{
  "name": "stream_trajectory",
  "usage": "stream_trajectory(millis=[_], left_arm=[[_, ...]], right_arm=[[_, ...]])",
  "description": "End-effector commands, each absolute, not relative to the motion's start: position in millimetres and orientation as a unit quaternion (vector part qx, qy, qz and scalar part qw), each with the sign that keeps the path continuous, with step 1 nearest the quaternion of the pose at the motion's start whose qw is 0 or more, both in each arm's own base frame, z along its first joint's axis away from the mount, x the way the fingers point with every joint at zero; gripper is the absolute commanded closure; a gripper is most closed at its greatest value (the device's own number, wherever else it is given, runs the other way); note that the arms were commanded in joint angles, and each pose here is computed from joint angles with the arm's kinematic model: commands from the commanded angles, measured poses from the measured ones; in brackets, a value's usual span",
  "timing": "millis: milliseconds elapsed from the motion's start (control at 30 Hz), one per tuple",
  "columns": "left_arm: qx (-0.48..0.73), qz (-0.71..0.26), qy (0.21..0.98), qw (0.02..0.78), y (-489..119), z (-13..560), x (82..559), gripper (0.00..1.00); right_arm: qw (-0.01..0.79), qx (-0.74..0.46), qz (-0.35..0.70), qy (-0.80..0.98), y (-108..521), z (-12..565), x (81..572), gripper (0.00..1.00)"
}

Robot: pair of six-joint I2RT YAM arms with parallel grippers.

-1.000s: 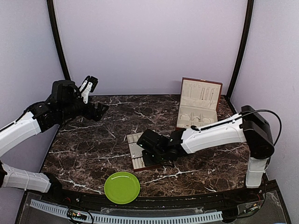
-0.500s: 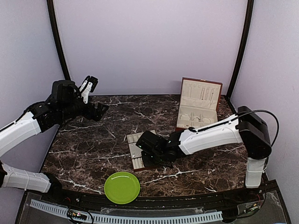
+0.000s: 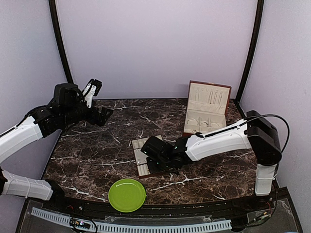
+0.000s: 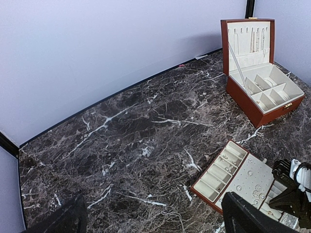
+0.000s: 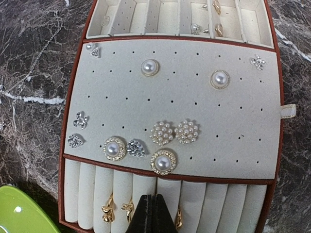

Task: Organize the mixed jewelry
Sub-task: Place the ring in the ring tray, then pick up the earring from the center of the board.

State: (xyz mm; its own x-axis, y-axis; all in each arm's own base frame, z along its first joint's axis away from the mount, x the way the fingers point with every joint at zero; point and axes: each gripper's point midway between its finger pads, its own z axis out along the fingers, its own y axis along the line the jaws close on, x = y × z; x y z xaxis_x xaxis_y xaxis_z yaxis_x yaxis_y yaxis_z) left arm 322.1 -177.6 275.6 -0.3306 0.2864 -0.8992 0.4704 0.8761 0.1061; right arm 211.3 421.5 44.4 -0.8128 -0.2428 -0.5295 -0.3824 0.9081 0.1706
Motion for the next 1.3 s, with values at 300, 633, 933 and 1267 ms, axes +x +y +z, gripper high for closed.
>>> stream_trajectory(millis=[300, 633, 933, 1267], left_arm=[[0.197, -0.048, 0.831, 0.518, -163.3, 263.7, 332.7, 0.01], [0.158, -0.062, 0.862, 0.477, -161.0, 230.9, 329.7, 0.01], [0.073, -0.118, 0.909, 0.393, -147.5, 168.5, 286.0, 0.01], [0.024, -0.128, 0.958, 0.257, -137.1, 89.8, 236.5, 0.27]], right_arm=[[0.359, -0.168, 0.156, 0.905, 395.1, 129.6, 223.0, 0.74], [0.400, -0.131, 0.169, 0.891, 322.8, 154.3, 242.1, 0.45], [0.438, -0.098, 0.218, 0.867, 261.8, 160.0, 269.5, 0.27], [0.439, -0.086, 0.244, 0.861, 243.4, 149.9, 269.9, 0.27]])
